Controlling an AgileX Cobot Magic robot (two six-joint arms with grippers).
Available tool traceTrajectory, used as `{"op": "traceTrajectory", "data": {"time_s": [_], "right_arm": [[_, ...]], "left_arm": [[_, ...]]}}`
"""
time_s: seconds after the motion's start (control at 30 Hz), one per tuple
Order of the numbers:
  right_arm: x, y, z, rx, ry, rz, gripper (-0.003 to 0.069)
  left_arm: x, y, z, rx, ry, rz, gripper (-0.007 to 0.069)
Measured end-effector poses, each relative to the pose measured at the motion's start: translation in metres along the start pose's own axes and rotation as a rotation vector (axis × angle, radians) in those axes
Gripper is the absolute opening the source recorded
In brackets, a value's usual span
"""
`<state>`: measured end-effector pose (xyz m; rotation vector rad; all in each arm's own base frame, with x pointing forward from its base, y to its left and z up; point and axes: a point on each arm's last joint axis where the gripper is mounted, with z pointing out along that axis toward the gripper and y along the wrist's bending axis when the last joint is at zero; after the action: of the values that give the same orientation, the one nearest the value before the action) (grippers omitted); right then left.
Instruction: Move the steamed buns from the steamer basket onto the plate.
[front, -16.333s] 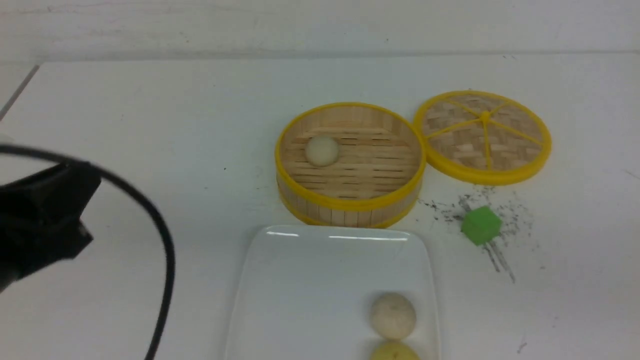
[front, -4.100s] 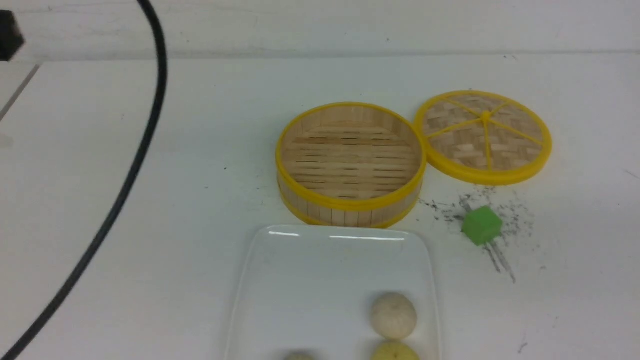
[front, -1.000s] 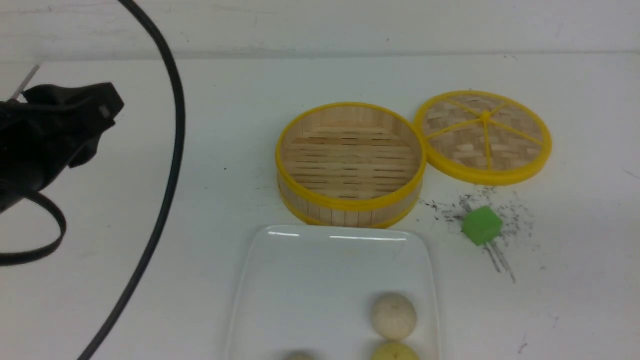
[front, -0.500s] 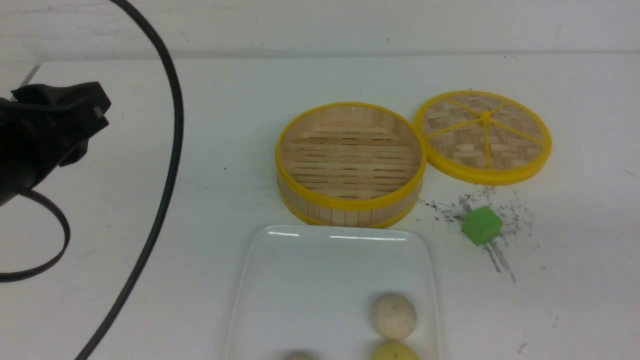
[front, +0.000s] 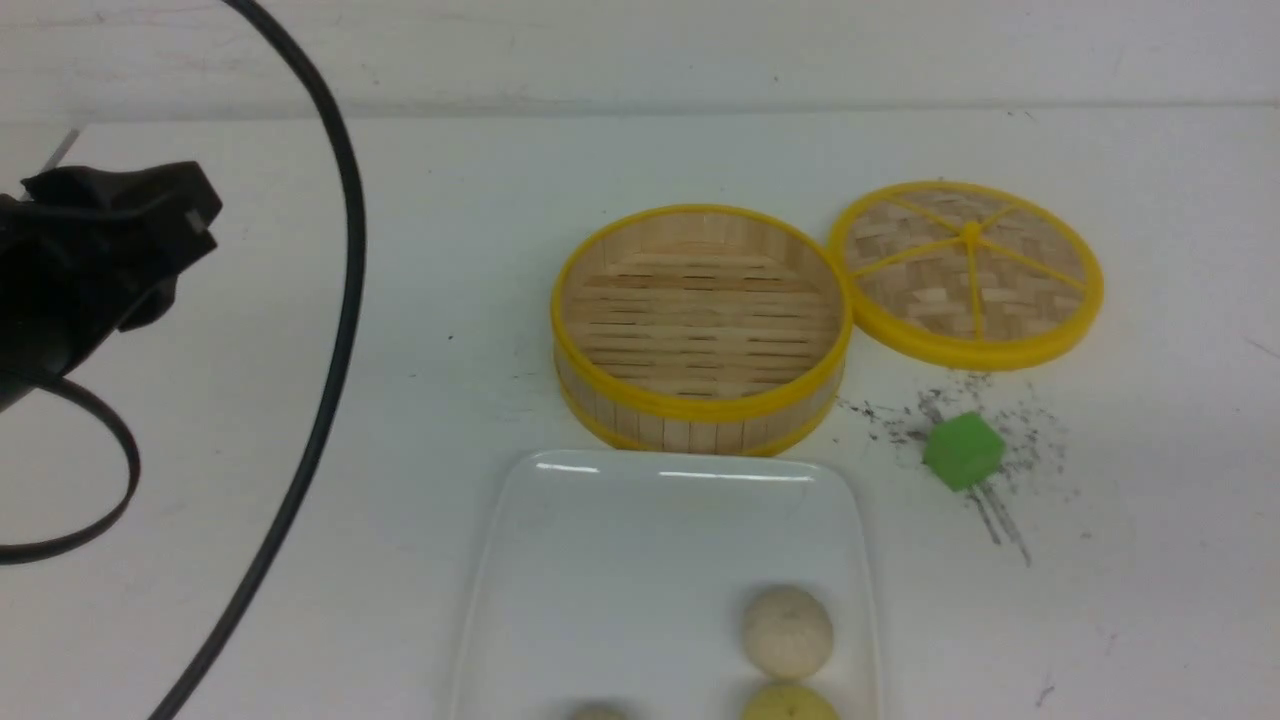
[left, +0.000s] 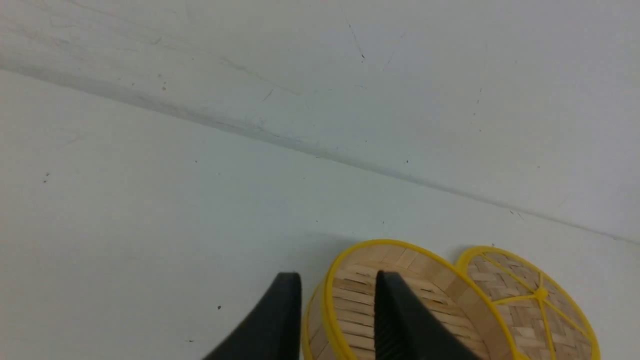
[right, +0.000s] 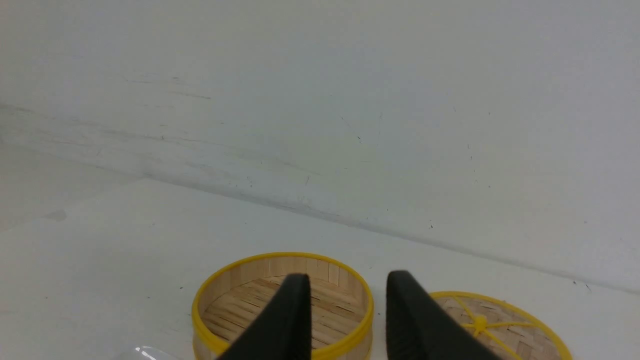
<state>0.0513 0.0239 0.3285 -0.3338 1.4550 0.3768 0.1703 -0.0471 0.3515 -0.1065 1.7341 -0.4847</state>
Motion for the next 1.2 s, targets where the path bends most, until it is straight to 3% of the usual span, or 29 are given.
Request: {"op": "traceTrajectory", "data": {"time_s": [0.6,0.9,1.2], "right_arm": [[0.000,0.000,0.000,0.000,0.000,0.000,0.0240],[0.000,0.000,0.000,0.000,0.000,0.000,0.0240],[0.000,0.000,0.000,0.000,0.000,0.001,0.0240]], "left_arm": [[0.010,0.008,-0.010,-0.090,0.128,0.104,0.0242],[0.013,0.029,-0.039,-0.227,0.114,0.086,0.0242],[0.048,0.049,-0.065,-0.306,0.086,0.065,0.0242]]}}
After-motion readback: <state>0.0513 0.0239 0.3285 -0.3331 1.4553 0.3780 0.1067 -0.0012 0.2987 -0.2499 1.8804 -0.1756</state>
